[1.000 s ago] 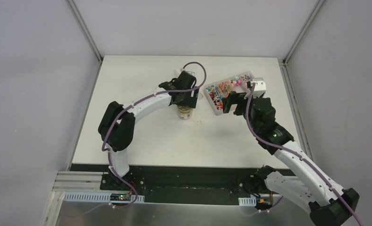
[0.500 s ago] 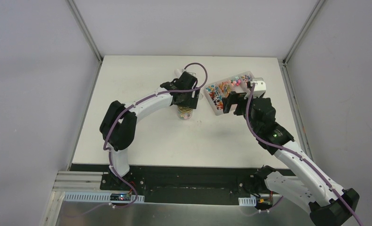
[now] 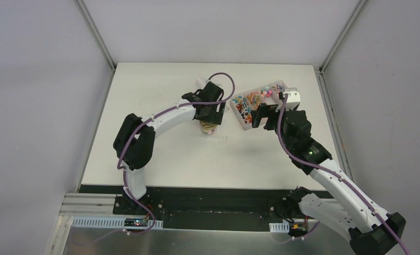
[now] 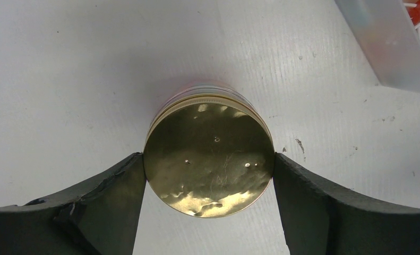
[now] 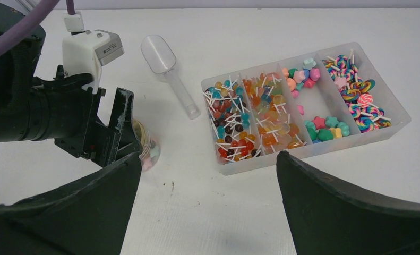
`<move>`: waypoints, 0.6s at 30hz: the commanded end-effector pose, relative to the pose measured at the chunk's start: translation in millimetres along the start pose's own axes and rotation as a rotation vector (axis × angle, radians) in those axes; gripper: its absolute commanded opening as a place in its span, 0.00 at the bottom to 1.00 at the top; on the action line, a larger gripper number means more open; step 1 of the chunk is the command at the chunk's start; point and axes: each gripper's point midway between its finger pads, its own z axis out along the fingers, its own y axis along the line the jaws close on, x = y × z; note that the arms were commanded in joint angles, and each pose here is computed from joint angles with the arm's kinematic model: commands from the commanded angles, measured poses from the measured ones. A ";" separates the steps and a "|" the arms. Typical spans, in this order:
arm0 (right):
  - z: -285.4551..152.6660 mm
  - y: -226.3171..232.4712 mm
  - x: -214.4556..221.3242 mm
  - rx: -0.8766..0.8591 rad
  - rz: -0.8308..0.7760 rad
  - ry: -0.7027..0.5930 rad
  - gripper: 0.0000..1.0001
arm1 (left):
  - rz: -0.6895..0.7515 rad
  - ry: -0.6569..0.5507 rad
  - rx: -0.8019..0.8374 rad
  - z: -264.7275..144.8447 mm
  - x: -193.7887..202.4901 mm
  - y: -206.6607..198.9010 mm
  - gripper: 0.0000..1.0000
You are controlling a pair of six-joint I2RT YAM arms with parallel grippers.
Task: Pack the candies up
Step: Close the bottle lid on the packing bottle.
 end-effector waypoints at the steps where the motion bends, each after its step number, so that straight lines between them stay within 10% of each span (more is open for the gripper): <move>1: -3.8 2.0 -17.0 -0.009 0.018 -0.057 1.00 | 0.014 -0.034 0.004 -3.5 -13.0 -8.0 0.79; 18: -1.8 10.8 -9.0 -0.052 0.034 -0.023 1.00 | -0.003 -0.132 0.023 -28.0 -40.7 -12.5 0.99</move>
